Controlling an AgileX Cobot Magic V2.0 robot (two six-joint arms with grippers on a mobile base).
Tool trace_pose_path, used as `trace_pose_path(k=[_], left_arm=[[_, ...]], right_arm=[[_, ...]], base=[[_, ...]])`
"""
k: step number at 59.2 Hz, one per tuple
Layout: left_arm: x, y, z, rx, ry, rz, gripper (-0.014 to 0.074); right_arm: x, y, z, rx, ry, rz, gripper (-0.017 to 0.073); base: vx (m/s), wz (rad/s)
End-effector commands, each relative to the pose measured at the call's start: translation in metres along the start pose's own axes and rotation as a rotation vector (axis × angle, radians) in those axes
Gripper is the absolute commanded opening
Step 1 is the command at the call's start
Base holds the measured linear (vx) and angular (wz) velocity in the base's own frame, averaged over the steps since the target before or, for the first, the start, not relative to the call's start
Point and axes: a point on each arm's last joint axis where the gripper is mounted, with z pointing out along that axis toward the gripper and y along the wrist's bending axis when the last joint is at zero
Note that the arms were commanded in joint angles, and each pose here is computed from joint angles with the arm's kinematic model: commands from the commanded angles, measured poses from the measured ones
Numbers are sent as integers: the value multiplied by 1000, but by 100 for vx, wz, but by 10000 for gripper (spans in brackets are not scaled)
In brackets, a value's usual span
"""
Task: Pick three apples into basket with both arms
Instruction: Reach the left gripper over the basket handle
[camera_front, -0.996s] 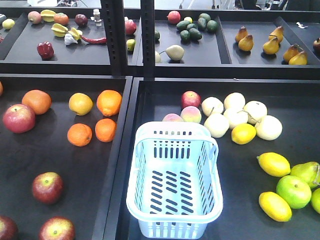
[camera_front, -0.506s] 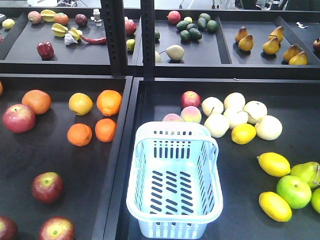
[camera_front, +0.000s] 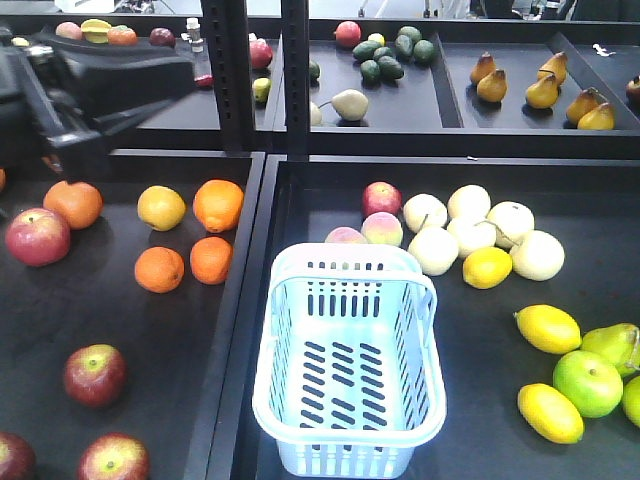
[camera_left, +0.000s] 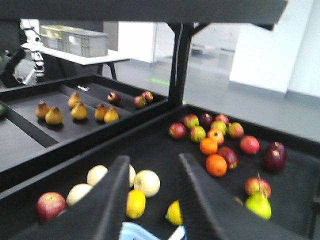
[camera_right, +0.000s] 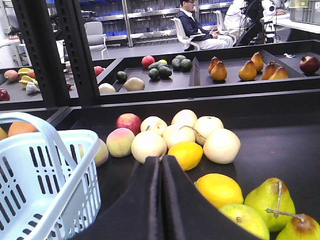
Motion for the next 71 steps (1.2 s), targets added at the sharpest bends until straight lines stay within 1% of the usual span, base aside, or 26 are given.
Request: trace_pose_path(k=[1,5,9,15,20,26,31,33,39,45,51,60,63,67,71], left_arm=[[-10,-3,7,75,9,35,381],[-3,2,15,114,91,89,435],[5,8,22,142,160,112,458],[14,20,35,163,189,89,463],[21,28,46,176,205,95,463],[33,35,62,202,233,88,463],[46,38,78,239,260,85,463],[52,38,84,256,274,74,463],[70,37,102,305,309,68,463],[87,34,118,356,338,80,463],[103,33,129,383,363,93,463],[115,38,134,381,387,71,463],[118,40,135,376,391,75,463],[120,42,137,367,391,98,463],[124,43,138,364,397,95,463]], right_arm=[[-3,1,0,-17,-73,-8,-6],[-3,1,0,-17,-73,-8,-6],[-3,1,0,-17,-73,-8,-6],[-3,1,0,-17,-73,-8,-6],[-3,1,0,-17,-73,-8,-6],[-3,1,0,-17,-73,-8,-6],[-3,1,0,-17,-73,-8,-6],[-3,1,0,-17,-73,-8,-6],[-3,1,0,-16,-73,-8,-6],[-3,1,0,-16,-73,-8,-6],[-3,1,0,-16,-73,-8,-6],[-3,1,0,-16,-73,-8,-6],[-3,1,0,-16,-73,-8,-6],[-3,1,0,-16,-73,-8,-6],[-3,1,0,-16,-73,-8,-6]], base=[[0,0],[0,0],[0,0],[0,0],[0,0],[0,0],[0,0],[0,0],[0,0],[0,0],[0,0],[0,0],[0,0],[0,0],[0,0]])
